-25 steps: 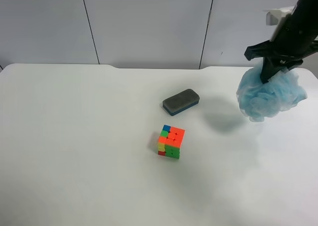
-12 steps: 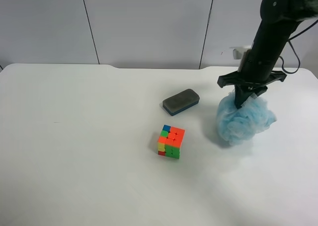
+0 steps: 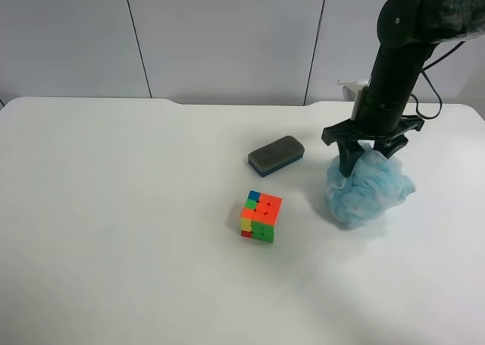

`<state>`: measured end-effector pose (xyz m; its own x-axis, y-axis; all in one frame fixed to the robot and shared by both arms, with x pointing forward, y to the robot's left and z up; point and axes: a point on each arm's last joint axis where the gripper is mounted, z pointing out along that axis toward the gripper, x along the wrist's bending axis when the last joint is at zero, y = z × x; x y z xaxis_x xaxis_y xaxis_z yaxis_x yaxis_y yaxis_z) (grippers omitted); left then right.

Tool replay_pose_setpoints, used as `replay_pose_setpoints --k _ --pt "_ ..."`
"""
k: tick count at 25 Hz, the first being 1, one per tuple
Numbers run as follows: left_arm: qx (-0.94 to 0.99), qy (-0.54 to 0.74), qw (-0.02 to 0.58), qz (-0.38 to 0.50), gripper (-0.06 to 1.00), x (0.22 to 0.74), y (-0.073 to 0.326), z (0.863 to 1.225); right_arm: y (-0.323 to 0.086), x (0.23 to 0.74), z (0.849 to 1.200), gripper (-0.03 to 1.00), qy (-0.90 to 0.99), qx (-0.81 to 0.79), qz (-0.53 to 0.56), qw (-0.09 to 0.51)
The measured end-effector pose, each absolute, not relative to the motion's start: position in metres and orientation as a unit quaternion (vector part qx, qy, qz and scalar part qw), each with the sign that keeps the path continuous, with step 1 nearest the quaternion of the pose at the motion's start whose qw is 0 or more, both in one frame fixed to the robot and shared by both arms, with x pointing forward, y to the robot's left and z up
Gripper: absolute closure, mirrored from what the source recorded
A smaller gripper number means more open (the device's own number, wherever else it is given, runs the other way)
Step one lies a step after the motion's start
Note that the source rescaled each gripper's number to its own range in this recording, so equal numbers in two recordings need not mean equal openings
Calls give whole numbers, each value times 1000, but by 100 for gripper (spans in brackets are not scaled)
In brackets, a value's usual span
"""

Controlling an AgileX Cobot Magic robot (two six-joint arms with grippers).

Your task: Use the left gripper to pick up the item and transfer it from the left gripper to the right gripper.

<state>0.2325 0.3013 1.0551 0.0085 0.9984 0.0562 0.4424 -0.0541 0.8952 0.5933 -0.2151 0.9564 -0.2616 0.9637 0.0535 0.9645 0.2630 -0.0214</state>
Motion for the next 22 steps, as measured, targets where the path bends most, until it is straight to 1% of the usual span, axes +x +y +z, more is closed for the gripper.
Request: replay_pose_setpoints --k 1,2,3,5,8,11,16,22 --pt "613 587 358 388 -6 232 301 1055 -215 593 956 16 -794 -607 -7 28" --pt "613 587 358 388 -6 232 301 1055 -215 593 956 8 -794 -607 -7 28" --pt "613 587 358 388 -6 232 301 1055 -215 593 956 4 -794 -607 -7 28" --pt "613 587 358 388 -6 232 301 1055 -215 593 956 -1 -794 -607 -6 29" --pt "613 587 358 388 -6 232 301 1055 -215 592 957 -3 -794 -607 -4 31" --pt "613 588 358 388 -6 232 301 1055 -217 589 968 -3 -796 -605 -9 24" --pt "613 588 358 388 -6 232 301 1055 -224 578 1008 -3 -793 -608 -23 -27" --pt "613 588 358 388 -6 232 301 1055 -234 551 1067 -3 -783 -613 -61 -86"
